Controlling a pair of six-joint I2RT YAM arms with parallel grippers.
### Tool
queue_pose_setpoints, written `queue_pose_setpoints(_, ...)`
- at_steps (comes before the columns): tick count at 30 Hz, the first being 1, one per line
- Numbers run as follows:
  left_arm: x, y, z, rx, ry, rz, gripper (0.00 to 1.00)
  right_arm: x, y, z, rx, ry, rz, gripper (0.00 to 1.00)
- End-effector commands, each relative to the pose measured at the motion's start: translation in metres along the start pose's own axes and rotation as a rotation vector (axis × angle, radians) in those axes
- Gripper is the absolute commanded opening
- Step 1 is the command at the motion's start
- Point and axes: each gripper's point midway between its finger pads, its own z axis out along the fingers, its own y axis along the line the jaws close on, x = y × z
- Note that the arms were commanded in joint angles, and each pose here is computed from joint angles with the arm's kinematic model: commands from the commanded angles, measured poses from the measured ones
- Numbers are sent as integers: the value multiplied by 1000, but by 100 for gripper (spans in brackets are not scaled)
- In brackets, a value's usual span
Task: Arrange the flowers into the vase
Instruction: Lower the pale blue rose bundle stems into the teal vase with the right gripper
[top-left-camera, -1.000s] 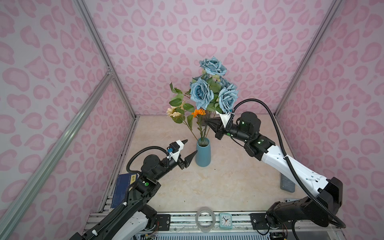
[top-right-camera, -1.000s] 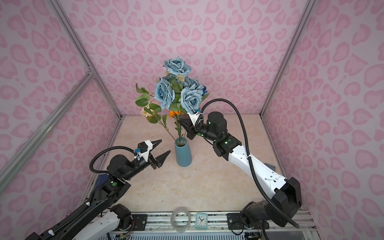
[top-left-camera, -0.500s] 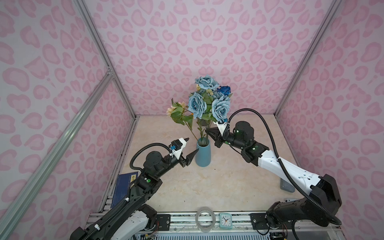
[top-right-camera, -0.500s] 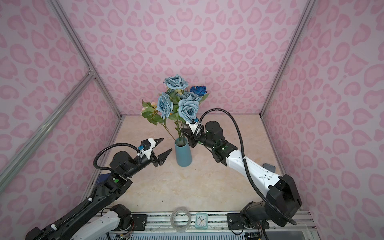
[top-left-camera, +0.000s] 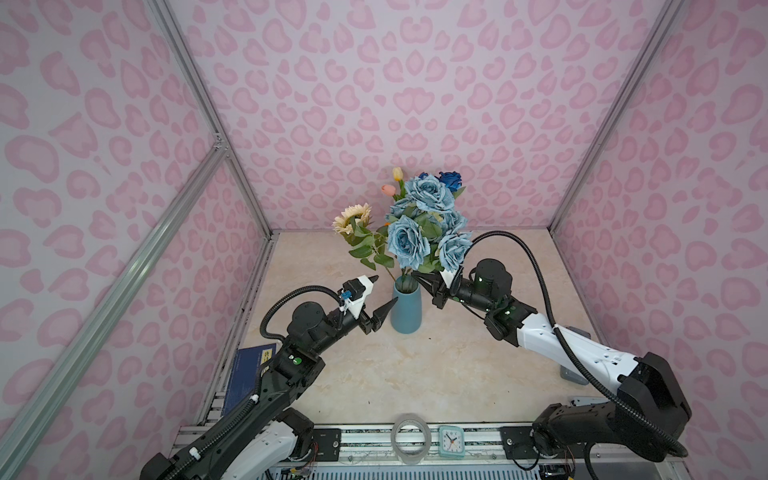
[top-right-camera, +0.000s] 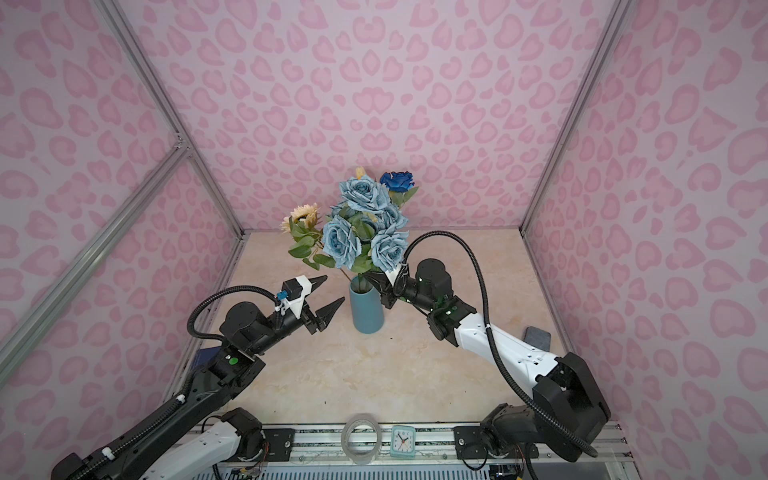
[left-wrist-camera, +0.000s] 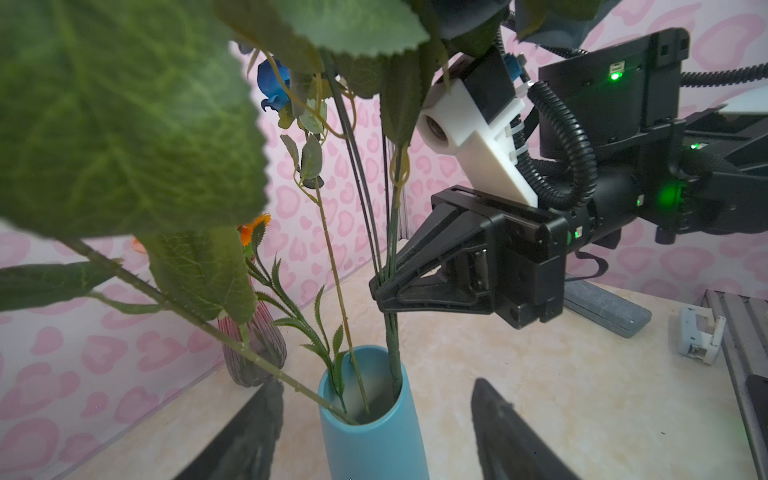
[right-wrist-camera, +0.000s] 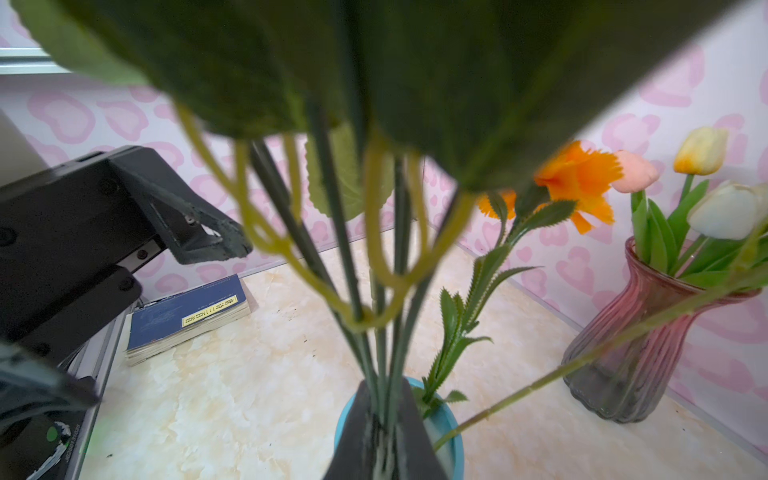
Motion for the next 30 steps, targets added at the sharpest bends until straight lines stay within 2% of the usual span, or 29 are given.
queue_pose_setpoints(1,-9,2,0,-9,-35,18,72,-9,4,-1,-23,-52,-35,11)
queue_pose_setpoints(10,-14,3,-6,-28,-47,30,72,11,3,7,-39,-20,-34,13)
queue_pose_setpoints(19,-7,16,-19,-129,-56,44,72,34,5,8,-52,8,-41,14)
queue_pose_setpoints(30,-2,27,-23,-201,-44,45,72,41,0,11,-22,30,-42,37)
